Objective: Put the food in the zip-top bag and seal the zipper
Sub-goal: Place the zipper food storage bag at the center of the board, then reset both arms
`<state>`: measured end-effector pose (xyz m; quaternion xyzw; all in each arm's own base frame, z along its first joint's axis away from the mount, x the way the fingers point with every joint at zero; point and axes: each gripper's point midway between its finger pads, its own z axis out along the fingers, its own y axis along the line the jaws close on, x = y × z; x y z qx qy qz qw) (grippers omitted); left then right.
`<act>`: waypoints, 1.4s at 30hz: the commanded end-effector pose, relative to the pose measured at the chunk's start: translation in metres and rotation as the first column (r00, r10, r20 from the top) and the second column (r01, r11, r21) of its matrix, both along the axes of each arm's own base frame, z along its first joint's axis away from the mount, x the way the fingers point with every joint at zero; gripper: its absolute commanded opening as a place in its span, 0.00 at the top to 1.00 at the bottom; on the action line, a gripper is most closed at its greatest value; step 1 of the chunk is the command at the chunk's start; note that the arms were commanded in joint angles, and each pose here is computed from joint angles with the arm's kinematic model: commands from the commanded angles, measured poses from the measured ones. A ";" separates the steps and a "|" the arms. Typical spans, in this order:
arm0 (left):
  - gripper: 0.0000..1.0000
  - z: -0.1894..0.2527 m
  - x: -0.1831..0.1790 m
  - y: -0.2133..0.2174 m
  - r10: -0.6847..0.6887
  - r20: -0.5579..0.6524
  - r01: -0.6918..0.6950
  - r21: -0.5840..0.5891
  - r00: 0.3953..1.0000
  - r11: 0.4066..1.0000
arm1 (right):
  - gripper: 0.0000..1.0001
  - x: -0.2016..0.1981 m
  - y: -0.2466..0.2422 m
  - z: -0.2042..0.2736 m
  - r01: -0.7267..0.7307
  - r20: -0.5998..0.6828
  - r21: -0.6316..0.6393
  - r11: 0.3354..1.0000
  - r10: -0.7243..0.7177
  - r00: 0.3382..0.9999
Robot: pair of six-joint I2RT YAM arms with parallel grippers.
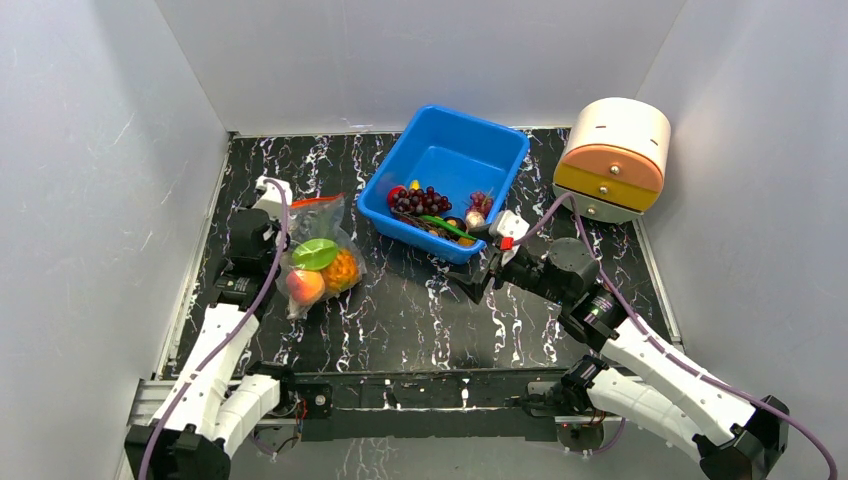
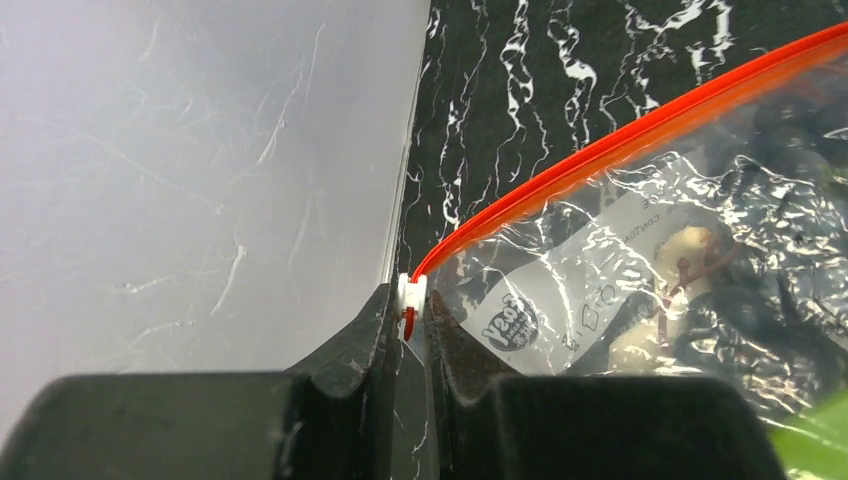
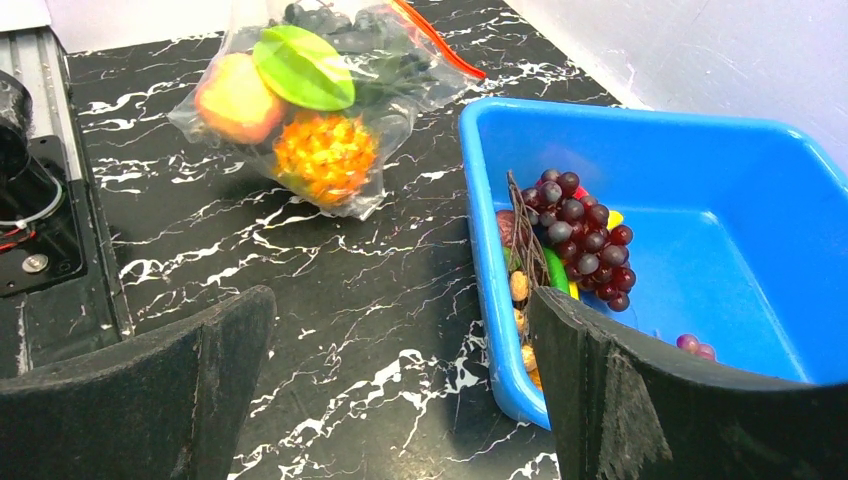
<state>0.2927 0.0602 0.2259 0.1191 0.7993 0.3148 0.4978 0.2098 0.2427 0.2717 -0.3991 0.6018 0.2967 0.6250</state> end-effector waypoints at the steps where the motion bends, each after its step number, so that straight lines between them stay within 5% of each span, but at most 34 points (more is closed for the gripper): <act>1: 1.00 0.011 0.012 0.012 0.049 0.111 -0.039 -0.092 0.993 0.995 | 0.02 -0.001 0.001 0.018 -0.006 0.036 0.049 0.999 0.004 0.999; 5: 1.00 0.015 0.014 0.020 0.091 0.128 -0.078 -0.101 0.988 0.992 | 0.02 -0.009 0.006 0.022 -0.052 0.012 0.064 0.997 0.051 0.999; 10: 0.54 0.023 0.011 0.022 0.139 0.147 -0.117 -0.145 0.979 0.982 | 0.02 0.008 0.003 0.017 0.064 -0.108 0.109 0.992 -0.052 0.993; 17: 0.27 0.041 -0.004 0.017 0.112 0.187 -0.078 -0.181 0.976 0.980 | 0.02 0.043 -0.018 0.029 0.389 -0.379 0.163 0.907 -0.306 0.873; 19: 0.05 0.043 -0.003 0.006 0.076 0.192 -0.029 -0.239 0.978 0.971 | 0.02 0.052 -0.024 0.028 0.471 -0.439 0.159 0.868 -0.365 0.821; 21: 0.02 0.051 -0.005 -0.004 0.059 0.228 0.014 -0.308 0.972 0.951 | 0.02 0.056 -0.024 0.022 0.490 -0.468 0.110 0.864 -0.390 0.793; 23: 0.02 0.065 -0.005 -0.035 -0.022 0.281 0.148 -0.436 0.959 0.887 | 0.02 0.061 -0.030 0.019 0.554 -0.507 0.079 0.829 -0.445 0.738; 25: 0.02 0.073 -0.014 -0.111 -0.220 0.213 0.305 -0.720 0.952 0.623 | 0.02 0.078 -0.063 0.051 0.707 -0.470 0.062 0.705 -0.604 0.644; 29: 0.02 0.091 -0.031 -0.176 -0.453 0.309 0.492 -0.788 0.836 0.371 | 0.02 0.073 -0.053 0.088 0.654 -0.467 0.161 0.739 -0.527 0.710; 32: 0.02 0.094 -0.035 -0.193 -0.475 0.313 0.485 -0.822 0.822 0.298 | 0.02 0.072 -0.048 0.092 0.650 -0.498 0.194 0.734 -0.498 0.710; 42: 0.02 0.071 -0.046 -0.206 -0.516 0.291 0.454 -0.862 0.805 0.223 | 0.02 0.068 -0.042 0.080 0.628 -0.520 0.225 0.745 -0.453 0.724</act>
